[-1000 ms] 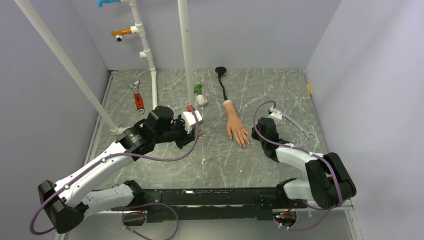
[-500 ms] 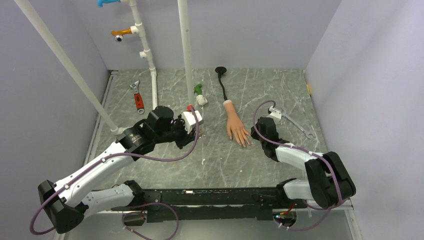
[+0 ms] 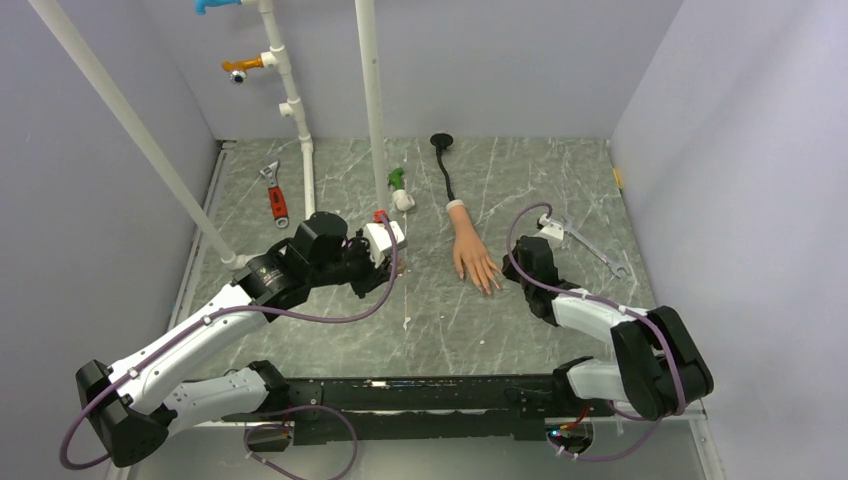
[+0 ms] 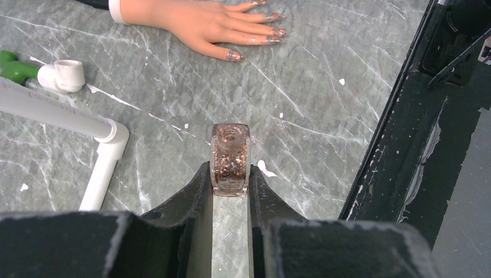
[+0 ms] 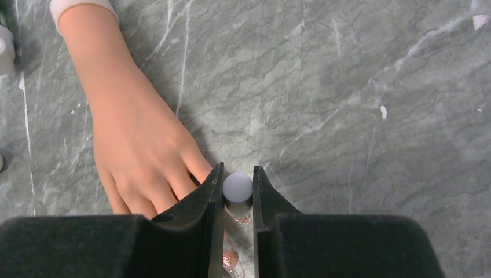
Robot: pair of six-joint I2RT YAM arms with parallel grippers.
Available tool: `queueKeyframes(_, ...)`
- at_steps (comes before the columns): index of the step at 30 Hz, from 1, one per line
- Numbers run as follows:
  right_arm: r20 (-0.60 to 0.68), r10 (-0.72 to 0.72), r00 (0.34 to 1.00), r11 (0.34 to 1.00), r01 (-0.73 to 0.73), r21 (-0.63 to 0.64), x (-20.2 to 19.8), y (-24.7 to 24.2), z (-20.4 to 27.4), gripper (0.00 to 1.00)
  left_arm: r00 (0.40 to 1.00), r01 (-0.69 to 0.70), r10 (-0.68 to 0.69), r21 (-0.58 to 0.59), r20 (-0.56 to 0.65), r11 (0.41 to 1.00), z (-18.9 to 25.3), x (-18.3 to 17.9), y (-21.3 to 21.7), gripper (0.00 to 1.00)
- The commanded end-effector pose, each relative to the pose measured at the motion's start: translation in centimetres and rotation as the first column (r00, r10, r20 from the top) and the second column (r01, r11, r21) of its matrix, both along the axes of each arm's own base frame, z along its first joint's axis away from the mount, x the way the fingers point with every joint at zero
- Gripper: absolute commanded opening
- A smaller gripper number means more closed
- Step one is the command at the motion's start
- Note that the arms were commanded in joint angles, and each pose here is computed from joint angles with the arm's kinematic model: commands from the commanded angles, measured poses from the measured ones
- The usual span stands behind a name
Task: Paint the nails
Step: Paint the nail polish on the nail.
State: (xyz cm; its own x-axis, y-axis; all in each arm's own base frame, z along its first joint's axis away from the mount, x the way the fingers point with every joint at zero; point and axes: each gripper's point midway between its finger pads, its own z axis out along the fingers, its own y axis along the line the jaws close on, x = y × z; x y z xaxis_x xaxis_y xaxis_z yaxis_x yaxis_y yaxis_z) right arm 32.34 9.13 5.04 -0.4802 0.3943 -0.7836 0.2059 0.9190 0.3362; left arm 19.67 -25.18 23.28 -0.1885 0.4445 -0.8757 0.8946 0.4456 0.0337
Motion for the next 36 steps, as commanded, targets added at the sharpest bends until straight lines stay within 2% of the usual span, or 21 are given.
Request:
queueKeyframes(1, 0.036, -0.020, 0.999, 1.000, 0.020, 0.002, -0.1, -0.6, 0.5, 0.00, 0.998, 0.017, -0.014, -0.051, 0.054, 0.999, 2.8, 0.2, -0.6, 0.00)
queueKeyframes(10, 0.026, -0.021, 0.999, 1.000, 0.021, 0.002, -0.6, -0.7, 0.2, 0.00, 0.998, 0.018, -0.015, -0.052, 0.056, 0.998, 2.8, 0.2, -0.6, 0.00)
queueKeyframes(13, 0.035, -0.017, 0.999, 1.000, 0.017, 0.004, -0.6, -0.7, 0.8, 0.00, 0.997, 0.059, -0.055, -0.067, 0.055, 0.996, 3.0, -0.5, -0.9, 0.00)
queueKeyframes(24, 0.183, 0.051, 0.982, 0.997, -0.060, 0.042, -0.2, 0.4, 9.2, 0.00, 0.988, 0.143, -0.135, -0.110, 0.074, 0.984, 4.0, -2.0, -1.3, 0.00)
queueKeyframes(32, 0.315, 0.184, 0.931, 0.964, -0.233, 0.128, 0.2, 3.8, 17.3, 0.00, 0.981, 0.181, -0.168, -0.143, 0.098, 0.973, 4.8, -2.9, -1.3, 0.00)
queueKeyframes(34, 0.366, 0.241, 0.899, 0.939, -0.311, 0.147, 0.2, 5.2, 19.8, 0.00, 0.977, 0.206, -0.194, -0.157, 0.092, 0.966, 5.1, -3.3, -1.6, 0.00)
queueKeyframes(36, 0.427, 0.353, 0.833, 0.880, -0.450, 0.151, -0.7, 7.5, 22.4, 0.00, 0.974, 0.220, -0.207, -0.171, 0.092, 0.960, 5.4, -3.7, -1.7, 0.00)
